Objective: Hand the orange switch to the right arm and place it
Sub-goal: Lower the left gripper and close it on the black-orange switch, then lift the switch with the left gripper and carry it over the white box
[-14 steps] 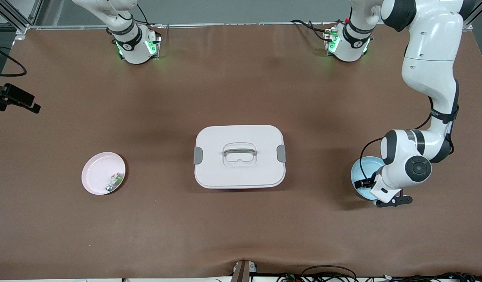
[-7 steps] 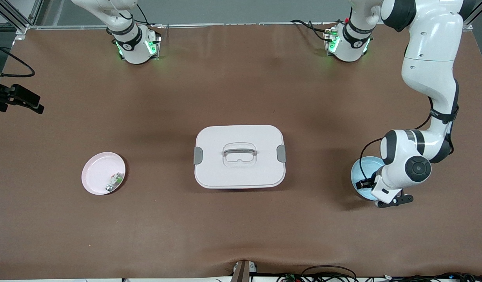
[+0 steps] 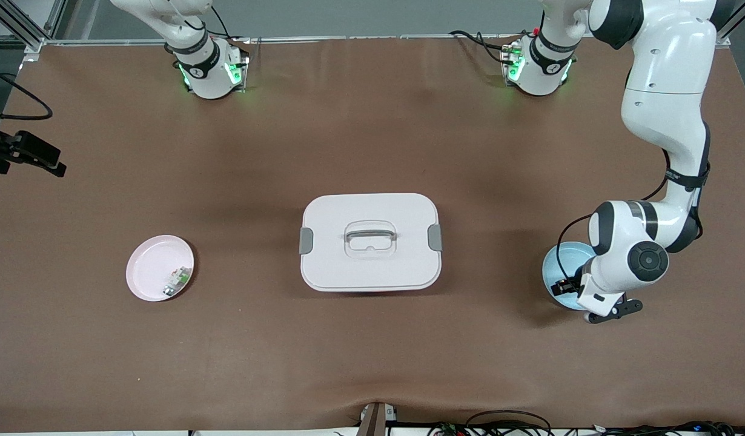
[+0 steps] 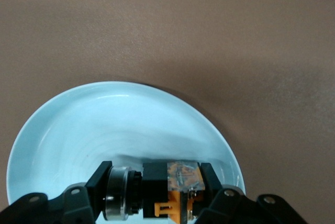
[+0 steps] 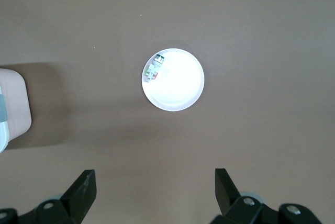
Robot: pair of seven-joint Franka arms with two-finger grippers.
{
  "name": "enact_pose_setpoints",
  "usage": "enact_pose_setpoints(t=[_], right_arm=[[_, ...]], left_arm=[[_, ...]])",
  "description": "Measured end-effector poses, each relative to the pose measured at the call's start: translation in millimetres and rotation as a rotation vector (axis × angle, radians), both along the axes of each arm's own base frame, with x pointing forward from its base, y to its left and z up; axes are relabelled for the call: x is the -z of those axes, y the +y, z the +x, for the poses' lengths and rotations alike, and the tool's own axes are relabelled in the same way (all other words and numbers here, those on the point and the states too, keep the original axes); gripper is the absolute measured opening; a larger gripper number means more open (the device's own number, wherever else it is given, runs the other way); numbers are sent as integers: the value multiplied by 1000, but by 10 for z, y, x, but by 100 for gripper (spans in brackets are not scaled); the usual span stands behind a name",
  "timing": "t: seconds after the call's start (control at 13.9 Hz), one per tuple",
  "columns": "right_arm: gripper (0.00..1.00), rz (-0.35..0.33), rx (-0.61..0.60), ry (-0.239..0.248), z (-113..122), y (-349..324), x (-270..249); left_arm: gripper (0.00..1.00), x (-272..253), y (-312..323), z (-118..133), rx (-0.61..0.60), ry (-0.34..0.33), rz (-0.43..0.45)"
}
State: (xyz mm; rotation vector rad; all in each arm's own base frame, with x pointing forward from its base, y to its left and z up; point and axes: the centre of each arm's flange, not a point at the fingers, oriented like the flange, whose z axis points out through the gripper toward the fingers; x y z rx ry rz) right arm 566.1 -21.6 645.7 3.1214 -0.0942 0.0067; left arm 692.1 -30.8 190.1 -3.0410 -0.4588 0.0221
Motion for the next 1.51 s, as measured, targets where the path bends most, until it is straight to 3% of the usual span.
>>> enact_pose_setpoints(t=[0.36, 1.0, 1.22, 1.51], right_arm=[[100, 1, 0, -4, -3, 0, -11], [100, 1, 7, -9, 2, -38, -15], [100, 1, 12, -3, -6, -53, -10], [100, 1, 33, -7, -16, -169, -29]], left_arm=[[73, -352, 16, 94, -161, -60, -26], [73, -1251, 45, 174, -557, -124, -345], [73, -1479, 7, 180, -739, -117, -432], [73, -1770, -381, 198, -882, -95, -505]])
